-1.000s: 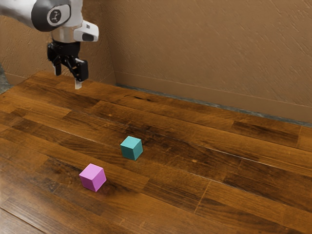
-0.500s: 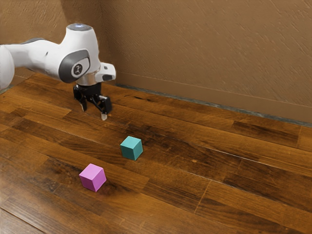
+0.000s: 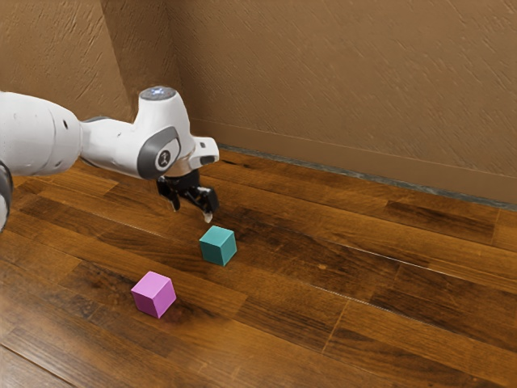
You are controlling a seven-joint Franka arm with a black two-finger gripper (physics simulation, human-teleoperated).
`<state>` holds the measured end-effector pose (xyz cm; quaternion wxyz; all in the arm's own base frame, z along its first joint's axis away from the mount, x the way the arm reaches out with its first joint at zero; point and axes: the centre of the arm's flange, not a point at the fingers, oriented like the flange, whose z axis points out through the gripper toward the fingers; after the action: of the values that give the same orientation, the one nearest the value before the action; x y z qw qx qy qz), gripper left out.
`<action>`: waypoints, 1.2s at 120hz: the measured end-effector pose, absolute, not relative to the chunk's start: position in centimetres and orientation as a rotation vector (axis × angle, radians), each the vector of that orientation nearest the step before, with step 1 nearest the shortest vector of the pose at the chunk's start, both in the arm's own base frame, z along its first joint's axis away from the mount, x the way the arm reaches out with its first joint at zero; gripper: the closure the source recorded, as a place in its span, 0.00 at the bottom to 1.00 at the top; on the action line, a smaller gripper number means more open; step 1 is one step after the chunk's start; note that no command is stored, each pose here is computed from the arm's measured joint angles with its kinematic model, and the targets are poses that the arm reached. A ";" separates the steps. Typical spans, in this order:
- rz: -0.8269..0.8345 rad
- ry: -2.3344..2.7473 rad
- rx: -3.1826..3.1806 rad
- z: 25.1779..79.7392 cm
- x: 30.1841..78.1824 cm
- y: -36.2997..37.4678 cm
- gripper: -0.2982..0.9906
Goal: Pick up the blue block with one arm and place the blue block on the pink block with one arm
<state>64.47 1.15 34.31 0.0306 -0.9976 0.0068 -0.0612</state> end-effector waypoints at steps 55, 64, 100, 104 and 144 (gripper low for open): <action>-0.136 0.008 -3.142 29.2 65.4 -0.9 0.23; -0.129 0.009 -3.144 28.8 65.5 -0.9 0.23; -0.102 0.019 -3.153 26.3 66.6 -1.5 0.23; -0.094 0.014 -3.155 26.0 66.6 -1.3 0.23; -0.057 -0.033 -3.175 24.3 66.3 -0.7 0.38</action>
<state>66.30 -0.70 24.31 -0.0170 -0.9996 -0.0104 -0.0179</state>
